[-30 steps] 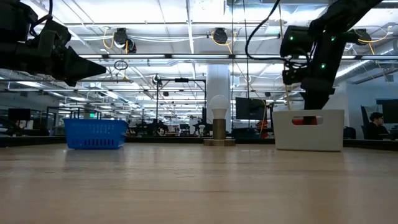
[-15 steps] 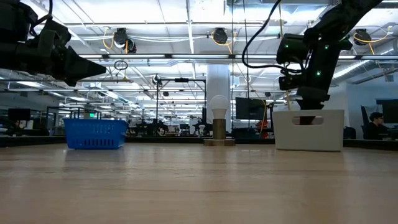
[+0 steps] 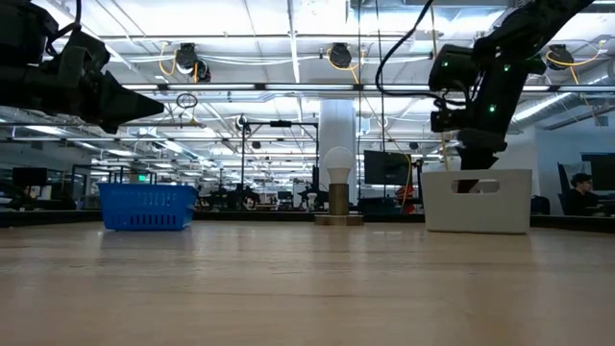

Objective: Pick & Place Office items
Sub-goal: Return to Home Position

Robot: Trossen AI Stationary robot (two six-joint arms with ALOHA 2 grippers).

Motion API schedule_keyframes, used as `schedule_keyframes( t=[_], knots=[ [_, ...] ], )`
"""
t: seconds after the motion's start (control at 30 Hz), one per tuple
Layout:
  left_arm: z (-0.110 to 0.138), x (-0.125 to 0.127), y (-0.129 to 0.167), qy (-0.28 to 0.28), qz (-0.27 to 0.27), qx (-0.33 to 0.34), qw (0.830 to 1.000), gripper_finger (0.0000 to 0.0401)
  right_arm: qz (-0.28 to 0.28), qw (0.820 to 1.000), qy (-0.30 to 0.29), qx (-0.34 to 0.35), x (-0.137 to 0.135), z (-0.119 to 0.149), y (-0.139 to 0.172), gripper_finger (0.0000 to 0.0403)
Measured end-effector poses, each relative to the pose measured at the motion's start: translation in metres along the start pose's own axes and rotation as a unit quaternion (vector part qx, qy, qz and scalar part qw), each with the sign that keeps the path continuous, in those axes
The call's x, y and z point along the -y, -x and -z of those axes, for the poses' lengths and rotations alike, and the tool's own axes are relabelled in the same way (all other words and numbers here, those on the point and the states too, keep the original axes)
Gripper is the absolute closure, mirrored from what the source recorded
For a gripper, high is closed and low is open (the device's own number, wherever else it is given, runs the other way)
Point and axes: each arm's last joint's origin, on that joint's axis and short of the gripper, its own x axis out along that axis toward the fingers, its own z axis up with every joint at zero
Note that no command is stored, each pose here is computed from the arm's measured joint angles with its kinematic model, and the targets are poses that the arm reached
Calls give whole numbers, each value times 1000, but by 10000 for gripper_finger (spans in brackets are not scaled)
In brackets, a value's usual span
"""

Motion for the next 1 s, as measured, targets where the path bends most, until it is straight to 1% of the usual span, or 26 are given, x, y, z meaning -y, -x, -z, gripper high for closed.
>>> schedule_keyframes(
  t=[0.1, 0.2, 0.3, 0.37, 0.47, 0.53, 0.6, 0.7, 0.8, 0.83, 0.9, 0.93, 1.0],
  knots=[
    [0, 0, 0, 14, 1, 0, 1000, 382, 1, 1000, 9, 29, 1, 0, 12, 161],
    [-3, 0, 1, 24, 0, -6, 1000, 382, 2, 998, 4, 70, 3, 2, 29, 166],
    [-11, 1, 4, -5, 14, -23, 1000, 382, -2, 992, 0, 122, 4, 6, 50, 174],
    [-16, 2, 6, -43, 31, -31, 998, 382, -14, 987, 4, 161, 5, 11, 65, 182],
    [-22, 3, 8, -73, 45, -15, 996, 383, -40, 973, 6, 228, 5, 20, 87, 204],
    [-26, 3, 8, -76, 42, 3, 996, 391, -69, 958, 9, 280, 4, 29, 99, 225],
    [-27, 3, 8, -82, 37, 10, 996, 398, -107, 935, 21, 338, 2, 38, 107, 251],
    [-27, 2, 8, -92, 26, 10, 995, 397, -171, 887, 33, 427, -1, 52, 116, 294],
    [-28, 3, 10, -93, 28, 16, 995, 398, -198, 848, 33, 491, -3, 67, 120, 341],
    [-29, 3, 11, -95, 34, 23, 995, 398, -199, 840, 31, 505, -3, 72, 120, 357],
    [-30, 4, 13, -95, 43, 33, 994, 397, -199, 828, 28, 523, -3, 81, 116, 388],
    [-31, 4, 13, -92, 43, 33, 994, 399, -200, 824, 28, 529, -4, 86, 114, 395],
    [-30, 3, 12, -84, 42, 29, 995, 399, -199, 817, 28, 540, -4, 93, 109, 394]
  ],
)
